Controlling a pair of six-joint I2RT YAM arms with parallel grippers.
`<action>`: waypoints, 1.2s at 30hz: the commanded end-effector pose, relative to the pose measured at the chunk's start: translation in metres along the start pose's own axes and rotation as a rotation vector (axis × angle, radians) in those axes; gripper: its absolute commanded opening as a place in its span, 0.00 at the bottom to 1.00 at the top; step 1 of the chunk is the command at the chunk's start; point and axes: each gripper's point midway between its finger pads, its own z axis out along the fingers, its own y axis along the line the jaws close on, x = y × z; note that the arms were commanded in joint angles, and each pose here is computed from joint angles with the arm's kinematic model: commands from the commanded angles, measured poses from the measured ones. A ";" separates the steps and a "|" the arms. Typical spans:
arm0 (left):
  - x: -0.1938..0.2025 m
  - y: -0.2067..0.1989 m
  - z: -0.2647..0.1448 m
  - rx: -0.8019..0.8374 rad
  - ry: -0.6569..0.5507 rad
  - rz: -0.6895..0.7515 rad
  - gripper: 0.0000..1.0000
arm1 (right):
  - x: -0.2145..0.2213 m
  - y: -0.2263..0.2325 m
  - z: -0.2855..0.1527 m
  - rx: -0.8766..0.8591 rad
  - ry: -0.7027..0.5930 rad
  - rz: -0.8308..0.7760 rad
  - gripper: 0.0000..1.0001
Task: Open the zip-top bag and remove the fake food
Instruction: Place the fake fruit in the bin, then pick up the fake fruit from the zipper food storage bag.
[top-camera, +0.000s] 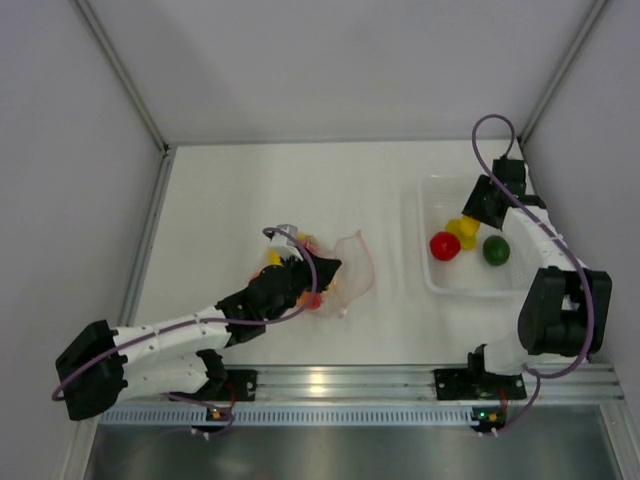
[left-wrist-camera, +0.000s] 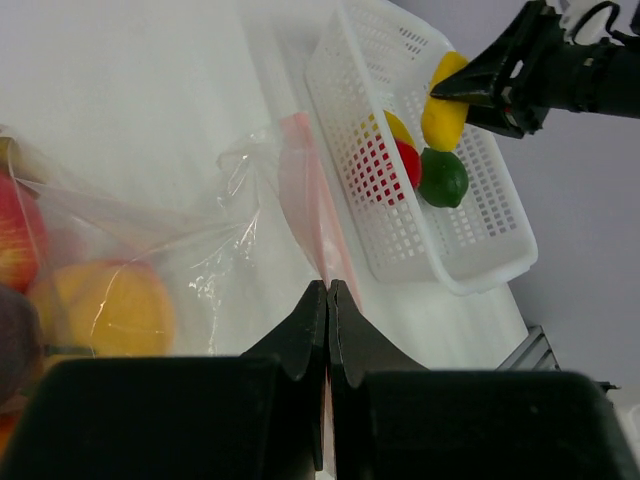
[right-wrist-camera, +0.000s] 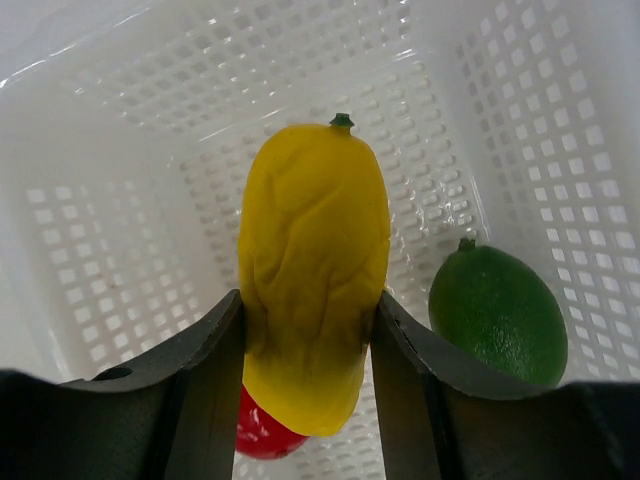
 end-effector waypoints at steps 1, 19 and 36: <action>-0.020 -0.027 -0.003 0.075 -0.016 0.000 0.00 | -0.028 -0.001 0.011 -0.013 -0.028 0.005 0.39; -0.012 -0.043 0.005 0.122 0.064 0.045 0.00 | -0.046 0.050 -0.077 -0.323 -0.204 0.039 0.84; -0.018 -0.055 -0.011 0.175 0.068 -0.053 0.00 | 0.142 0.219 -0.198 -1.062 -0.031 -0.143 0.52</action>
